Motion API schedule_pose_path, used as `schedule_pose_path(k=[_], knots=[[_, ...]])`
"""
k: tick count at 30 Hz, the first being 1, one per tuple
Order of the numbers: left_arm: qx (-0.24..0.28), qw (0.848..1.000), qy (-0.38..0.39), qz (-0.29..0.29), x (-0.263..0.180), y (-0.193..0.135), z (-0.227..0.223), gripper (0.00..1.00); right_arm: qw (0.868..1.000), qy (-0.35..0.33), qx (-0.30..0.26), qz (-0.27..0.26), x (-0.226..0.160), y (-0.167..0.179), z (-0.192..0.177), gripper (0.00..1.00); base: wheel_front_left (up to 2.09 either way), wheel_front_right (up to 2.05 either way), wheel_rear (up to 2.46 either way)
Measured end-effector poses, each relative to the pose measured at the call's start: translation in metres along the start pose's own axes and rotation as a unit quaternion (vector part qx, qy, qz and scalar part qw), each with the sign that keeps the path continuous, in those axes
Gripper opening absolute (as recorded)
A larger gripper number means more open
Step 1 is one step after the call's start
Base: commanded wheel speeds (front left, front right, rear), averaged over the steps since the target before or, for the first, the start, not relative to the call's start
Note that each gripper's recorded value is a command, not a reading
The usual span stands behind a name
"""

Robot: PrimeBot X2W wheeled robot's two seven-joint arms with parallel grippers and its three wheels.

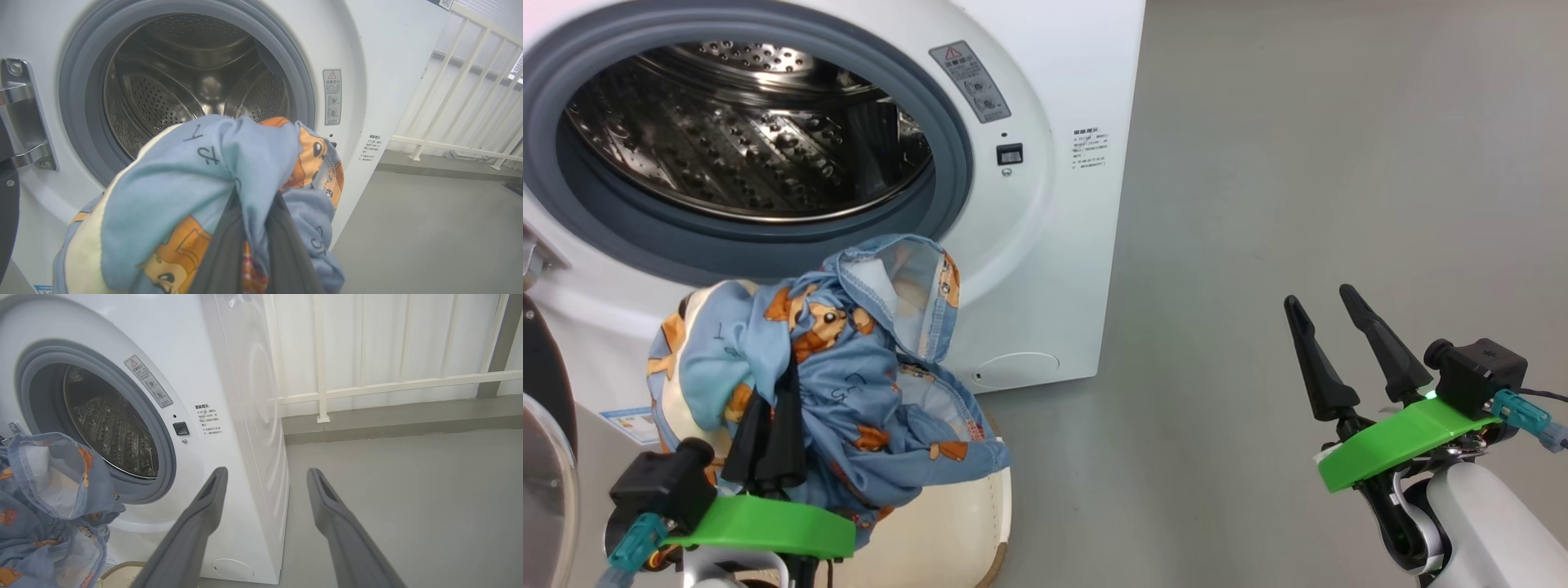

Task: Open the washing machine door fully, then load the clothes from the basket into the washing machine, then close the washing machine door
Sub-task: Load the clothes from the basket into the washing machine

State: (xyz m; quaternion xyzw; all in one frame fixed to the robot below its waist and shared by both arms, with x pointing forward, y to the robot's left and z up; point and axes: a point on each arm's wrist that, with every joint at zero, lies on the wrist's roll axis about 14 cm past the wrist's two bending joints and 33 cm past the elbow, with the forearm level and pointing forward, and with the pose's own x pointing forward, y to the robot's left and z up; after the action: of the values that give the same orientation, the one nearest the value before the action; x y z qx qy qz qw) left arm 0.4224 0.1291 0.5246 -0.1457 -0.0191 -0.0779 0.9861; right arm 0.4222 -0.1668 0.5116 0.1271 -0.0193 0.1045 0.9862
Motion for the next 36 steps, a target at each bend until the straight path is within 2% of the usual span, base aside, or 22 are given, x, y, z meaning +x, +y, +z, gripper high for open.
schedule_pose_path(k=[9, 18, 30, 36], knots=[[-0.001, 1.0, -0.008, -0.004, 0.018, 0.0, 0.007, 0.0, 1.0, 0.012, 0.002, -0.003, 0.002, -0.003, -0.01, 1.0, 0.0, 0.0, 0.0], [0.023, 1.0, -0.015, 0.0, 0.077, 0.016, 0.014, 0.0, 0.999, 0.03, 0.002, -0.012, 0.01, -0.015, -0.024, 1.0, 0.0, 0.0, 0.0], [0.015, 1.0, -0.001, 0.022, 0.178, 0.043, -0.014, 0.0, 0.998, 0.051, 0.001, -0.027, 0.037, -0.037, -0.05, 1.0, 0.0, 0.0, 0.0], [0.02, 0.999, 0.014, 0.034, 0.224, 0.062, -0.036, 0.0, 0.996, 0.078, 0.004, -0.044, 0.042, -0.053, -0.077, 1.0, 0.0, 0.0, 0.0]])
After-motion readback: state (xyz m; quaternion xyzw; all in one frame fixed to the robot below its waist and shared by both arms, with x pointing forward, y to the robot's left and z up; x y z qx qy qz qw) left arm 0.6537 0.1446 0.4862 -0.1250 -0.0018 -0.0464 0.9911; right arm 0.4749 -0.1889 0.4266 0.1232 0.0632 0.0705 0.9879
